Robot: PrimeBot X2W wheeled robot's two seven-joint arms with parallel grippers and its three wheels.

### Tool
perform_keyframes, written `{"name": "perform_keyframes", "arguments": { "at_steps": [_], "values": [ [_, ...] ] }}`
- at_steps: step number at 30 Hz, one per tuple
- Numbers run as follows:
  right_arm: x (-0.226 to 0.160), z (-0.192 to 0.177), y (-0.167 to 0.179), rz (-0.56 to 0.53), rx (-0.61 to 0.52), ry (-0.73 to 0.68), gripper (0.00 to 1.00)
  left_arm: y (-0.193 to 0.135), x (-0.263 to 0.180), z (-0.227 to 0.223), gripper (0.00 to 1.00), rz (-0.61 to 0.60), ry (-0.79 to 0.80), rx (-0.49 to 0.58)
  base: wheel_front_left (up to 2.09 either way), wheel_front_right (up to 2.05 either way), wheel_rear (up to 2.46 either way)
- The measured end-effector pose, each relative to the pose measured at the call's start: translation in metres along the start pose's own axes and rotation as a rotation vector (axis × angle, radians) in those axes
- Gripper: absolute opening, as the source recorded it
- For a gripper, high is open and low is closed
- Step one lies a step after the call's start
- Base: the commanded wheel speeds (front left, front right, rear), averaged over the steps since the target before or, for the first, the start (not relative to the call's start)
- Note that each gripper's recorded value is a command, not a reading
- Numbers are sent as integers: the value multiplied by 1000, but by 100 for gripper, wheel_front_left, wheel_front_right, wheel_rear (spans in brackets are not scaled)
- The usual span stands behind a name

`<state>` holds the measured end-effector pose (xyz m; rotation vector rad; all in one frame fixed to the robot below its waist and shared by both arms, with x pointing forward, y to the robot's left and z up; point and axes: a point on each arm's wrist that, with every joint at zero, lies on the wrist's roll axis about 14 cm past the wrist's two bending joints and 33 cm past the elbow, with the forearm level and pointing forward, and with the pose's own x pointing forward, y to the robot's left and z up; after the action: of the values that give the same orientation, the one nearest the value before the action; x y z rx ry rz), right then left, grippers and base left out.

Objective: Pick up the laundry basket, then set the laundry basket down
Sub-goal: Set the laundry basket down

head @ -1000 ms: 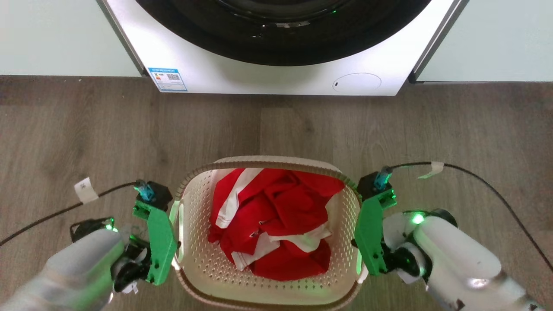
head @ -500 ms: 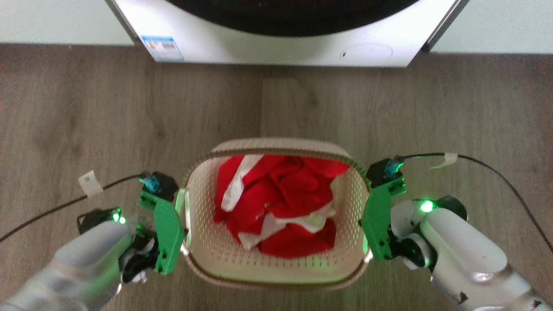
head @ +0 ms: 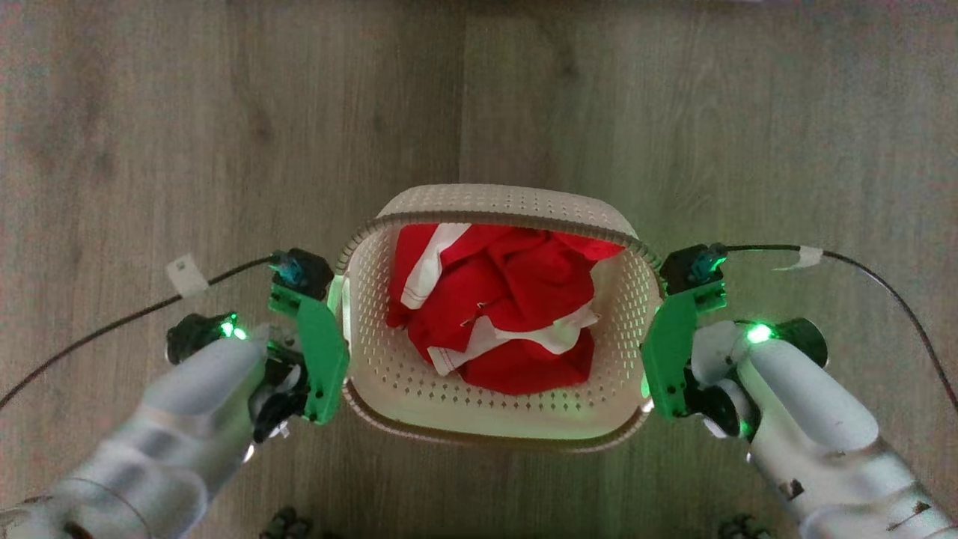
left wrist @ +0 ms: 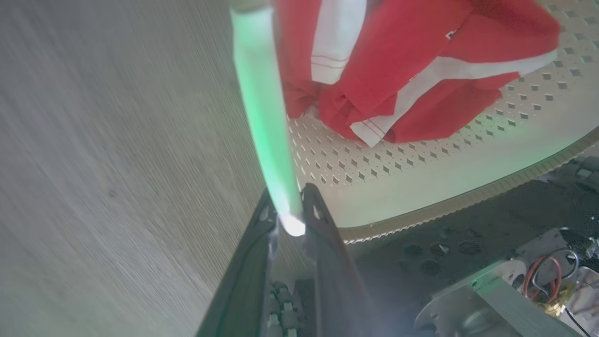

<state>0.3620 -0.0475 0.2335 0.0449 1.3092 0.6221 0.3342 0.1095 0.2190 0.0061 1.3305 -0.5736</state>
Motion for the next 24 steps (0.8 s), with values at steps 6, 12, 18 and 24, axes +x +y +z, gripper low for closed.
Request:
{"name": "perform_keyframes", "arguments": {
  "at_steps": [6,12,18,24],
  "values": [
    [19,-19,-8,8,53,80,0,-4,17,-16,0,-29,74,-44,0,0,0],
    [32,-16,-18,0,56,90,0,1,28,-12,0,-32,85,-52,0,0,0],
    [44,-10,-27,-12,57,73,0,8,38,0,0,-26,40,-71,0,0,0],
    [54,6,-37,-19,75,26,0,15,45,17,0,-20,-1,-67,0,0,0]
  ]
}}
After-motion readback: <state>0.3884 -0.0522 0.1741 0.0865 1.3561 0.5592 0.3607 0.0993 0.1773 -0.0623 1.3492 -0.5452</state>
